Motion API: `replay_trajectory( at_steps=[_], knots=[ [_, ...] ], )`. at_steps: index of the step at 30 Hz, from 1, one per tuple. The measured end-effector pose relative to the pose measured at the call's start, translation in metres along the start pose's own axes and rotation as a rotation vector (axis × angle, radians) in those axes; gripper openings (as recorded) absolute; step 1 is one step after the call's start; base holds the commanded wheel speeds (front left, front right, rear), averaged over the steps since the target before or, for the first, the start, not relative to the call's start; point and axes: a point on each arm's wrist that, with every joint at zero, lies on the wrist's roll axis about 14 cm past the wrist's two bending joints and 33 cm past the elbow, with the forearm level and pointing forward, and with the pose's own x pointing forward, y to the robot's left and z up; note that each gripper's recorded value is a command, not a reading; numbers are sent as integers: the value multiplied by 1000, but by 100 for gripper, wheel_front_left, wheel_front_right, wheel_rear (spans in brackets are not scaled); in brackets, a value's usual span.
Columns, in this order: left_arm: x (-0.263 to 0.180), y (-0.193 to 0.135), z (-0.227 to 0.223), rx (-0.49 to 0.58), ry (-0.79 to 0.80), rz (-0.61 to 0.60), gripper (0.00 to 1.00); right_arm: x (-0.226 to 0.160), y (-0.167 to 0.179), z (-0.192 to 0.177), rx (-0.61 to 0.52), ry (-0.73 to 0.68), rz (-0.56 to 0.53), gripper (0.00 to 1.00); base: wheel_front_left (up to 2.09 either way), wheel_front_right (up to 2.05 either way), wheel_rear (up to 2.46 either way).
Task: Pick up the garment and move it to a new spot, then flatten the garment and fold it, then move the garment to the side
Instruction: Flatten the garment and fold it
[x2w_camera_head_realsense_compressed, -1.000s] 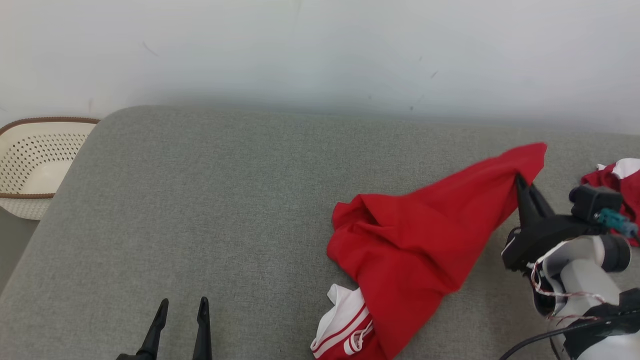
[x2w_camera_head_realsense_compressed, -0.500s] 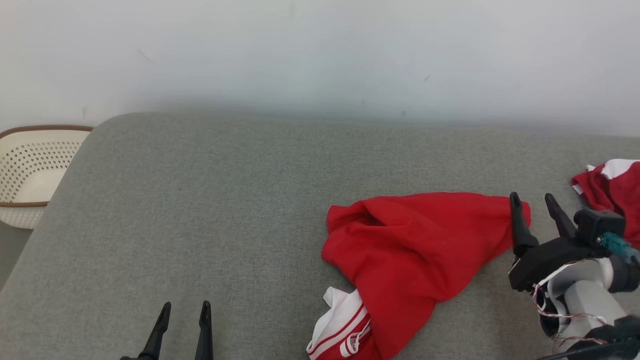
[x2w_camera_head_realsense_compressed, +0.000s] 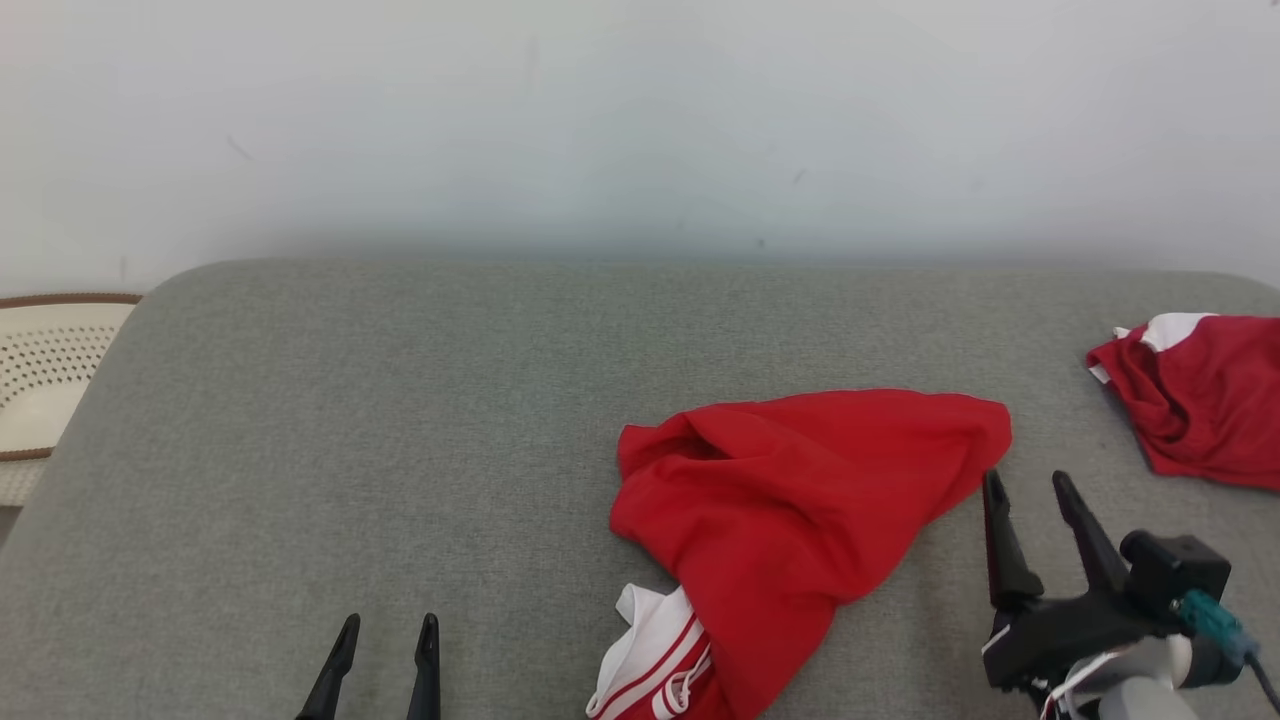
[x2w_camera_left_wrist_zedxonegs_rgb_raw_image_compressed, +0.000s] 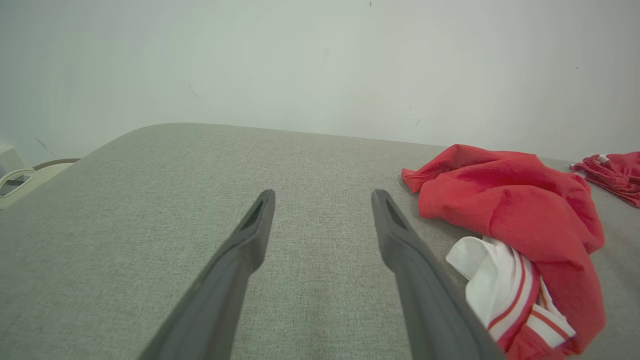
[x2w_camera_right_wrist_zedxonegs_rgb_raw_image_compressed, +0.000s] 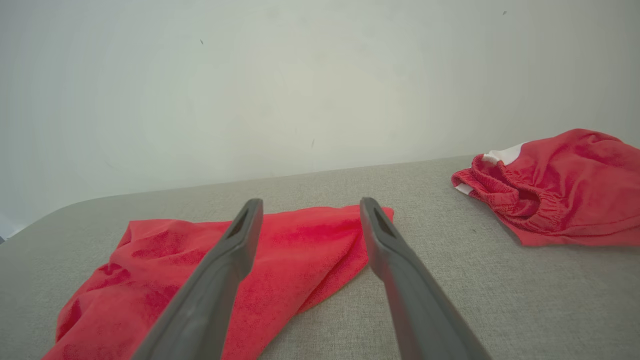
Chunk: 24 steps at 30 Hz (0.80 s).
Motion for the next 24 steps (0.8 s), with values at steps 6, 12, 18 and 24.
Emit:
replay_trajectory(
  at_steps=[6,12,18,24],
  knots=[
    [4,-7,-1,-2,0,-23,100,-22,4,1,23,-21,-21,100,0,0,0],
    [7,-14,-3,-6,6,-48,100,-35,4,-2,40,-18,-48,100,0,0,0],
    [6,-35,-8,-7,20,-129,100,-37,2,3,35,-27,-57,100,0,0,0],
    [-8,-86,-25,-23,77,-317,100,-37,4,2,42,-22,-57,100,0,0,0]
  ],
)
